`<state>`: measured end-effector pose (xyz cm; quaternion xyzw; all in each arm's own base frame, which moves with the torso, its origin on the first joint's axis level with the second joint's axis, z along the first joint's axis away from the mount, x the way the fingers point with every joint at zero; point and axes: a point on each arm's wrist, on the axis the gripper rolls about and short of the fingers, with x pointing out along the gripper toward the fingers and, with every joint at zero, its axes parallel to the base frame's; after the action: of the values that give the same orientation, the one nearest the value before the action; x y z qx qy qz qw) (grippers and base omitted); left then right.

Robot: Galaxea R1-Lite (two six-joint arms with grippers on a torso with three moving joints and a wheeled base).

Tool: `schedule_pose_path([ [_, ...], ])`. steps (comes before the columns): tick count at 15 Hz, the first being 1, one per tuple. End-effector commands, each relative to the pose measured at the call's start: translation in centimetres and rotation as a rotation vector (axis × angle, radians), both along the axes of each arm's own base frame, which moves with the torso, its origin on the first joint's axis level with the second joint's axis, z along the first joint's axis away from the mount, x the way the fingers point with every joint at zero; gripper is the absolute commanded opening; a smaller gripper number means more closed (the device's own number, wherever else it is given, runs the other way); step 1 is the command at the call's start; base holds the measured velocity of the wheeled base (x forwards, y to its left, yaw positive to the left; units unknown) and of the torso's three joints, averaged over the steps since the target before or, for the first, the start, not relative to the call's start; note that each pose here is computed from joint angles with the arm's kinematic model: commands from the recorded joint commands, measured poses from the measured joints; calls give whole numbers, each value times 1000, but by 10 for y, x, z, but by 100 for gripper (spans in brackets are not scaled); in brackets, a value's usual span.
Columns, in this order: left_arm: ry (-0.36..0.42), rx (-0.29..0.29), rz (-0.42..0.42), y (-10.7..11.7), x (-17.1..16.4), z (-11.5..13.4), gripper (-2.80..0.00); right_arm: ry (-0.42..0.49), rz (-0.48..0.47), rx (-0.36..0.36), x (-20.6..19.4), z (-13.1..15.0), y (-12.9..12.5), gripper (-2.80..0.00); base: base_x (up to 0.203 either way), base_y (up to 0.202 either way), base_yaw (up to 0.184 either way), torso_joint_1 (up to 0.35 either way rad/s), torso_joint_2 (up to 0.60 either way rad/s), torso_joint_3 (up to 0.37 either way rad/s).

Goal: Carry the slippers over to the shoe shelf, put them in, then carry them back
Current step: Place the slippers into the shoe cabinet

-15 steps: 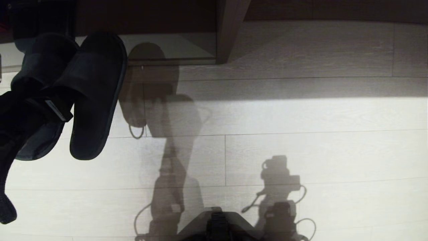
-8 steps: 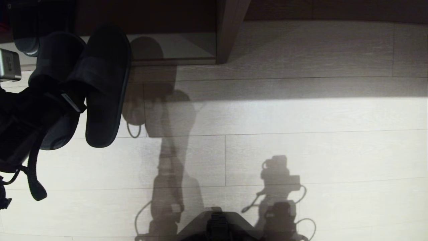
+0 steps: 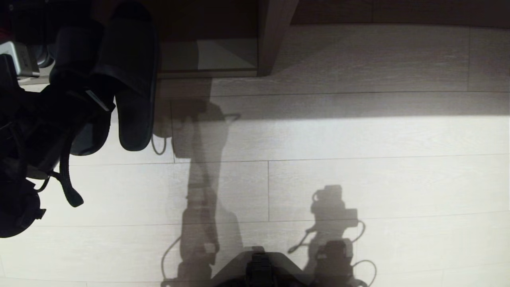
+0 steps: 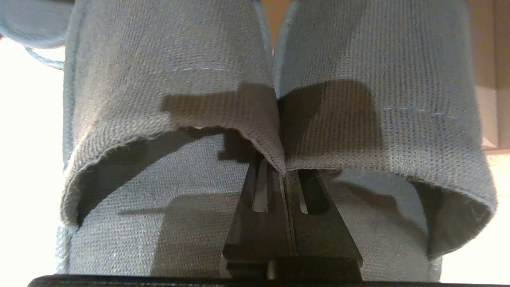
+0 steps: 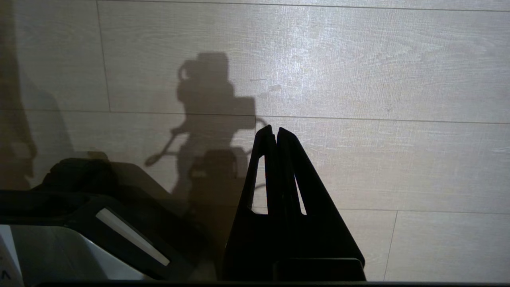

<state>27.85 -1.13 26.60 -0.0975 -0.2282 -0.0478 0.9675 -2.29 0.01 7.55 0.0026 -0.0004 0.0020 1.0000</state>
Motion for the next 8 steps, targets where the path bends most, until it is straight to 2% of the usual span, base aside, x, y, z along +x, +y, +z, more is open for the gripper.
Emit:
schedule_pose_path([
  [1,-9,-15,-9,-1,17,-1,-280,-1,1,-1,0,0,0,-280,0,0,0,0,0,0],
  [4,-75,-46,-24,-1,34,8,-280,-1,2,-1,0,0,0,-280,0,0,0,0,0,0],
  [6,-163,-57,-28,-2,41,18,-280,-1,1,-1,0,0,0,-280,0,0,0,0,0,0],
  [8,-181,-62,-30,-2,50,17,-280,-1,1,-1,0,0,0,-280,0,0,0,0,0,0],
])
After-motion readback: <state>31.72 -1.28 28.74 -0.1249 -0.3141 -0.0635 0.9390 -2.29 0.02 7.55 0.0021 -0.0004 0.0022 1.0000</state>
